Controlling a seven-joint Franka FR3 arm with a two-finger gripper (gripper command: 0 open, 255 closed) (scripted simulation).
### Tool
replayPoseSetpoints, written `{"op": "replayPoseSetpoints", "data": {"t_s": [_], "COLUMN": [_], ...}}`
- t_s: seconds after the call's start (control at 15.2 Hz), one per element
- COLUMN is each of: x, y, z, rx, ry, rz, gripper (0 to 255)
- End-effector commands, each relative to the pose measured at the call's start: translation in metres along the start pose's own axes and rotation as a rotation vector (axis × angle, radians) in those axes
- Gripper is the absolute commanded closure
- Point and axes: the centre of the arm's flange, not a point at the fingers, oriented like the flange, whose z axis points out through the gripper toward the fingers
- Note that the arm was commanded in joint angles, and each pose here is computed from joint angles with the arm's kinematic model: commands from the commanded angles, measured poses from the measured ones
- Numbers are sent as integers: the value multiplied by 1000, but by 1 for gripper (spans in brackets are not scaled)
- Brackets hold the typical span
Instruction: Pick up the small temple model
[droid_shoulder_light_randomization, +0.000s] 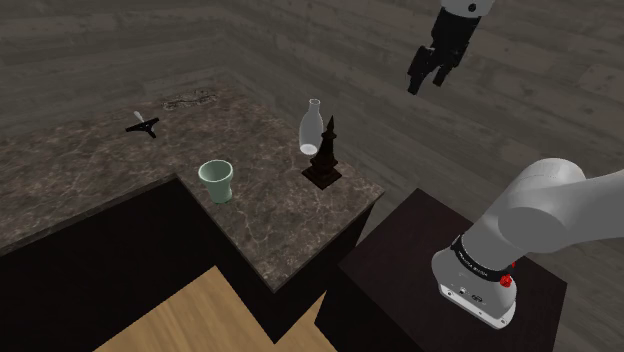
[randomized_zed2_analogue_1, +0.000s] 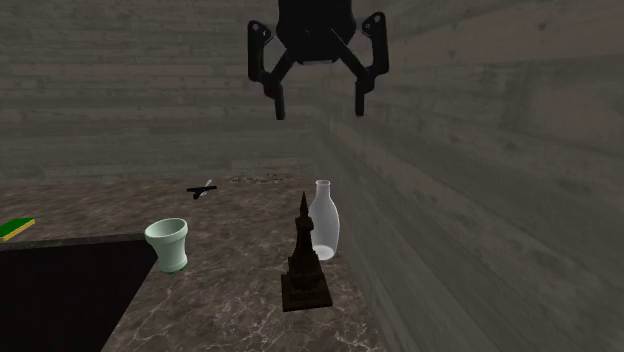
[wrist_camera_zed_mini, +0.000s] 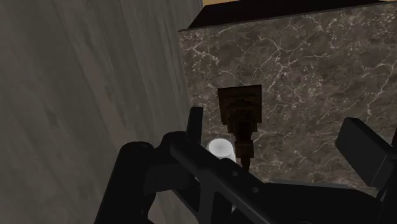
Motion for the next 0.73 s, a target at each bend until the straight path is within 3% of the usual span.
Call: {"op": "replayPoseSetpoints", "data": {"t_s": [0.0,0.66], "x": [0,45], "y": [0,-13], "z": [0,113], "rx": [0,69], "ry": [0,139], "rz": [0,116], "gripper": [0,0]}}
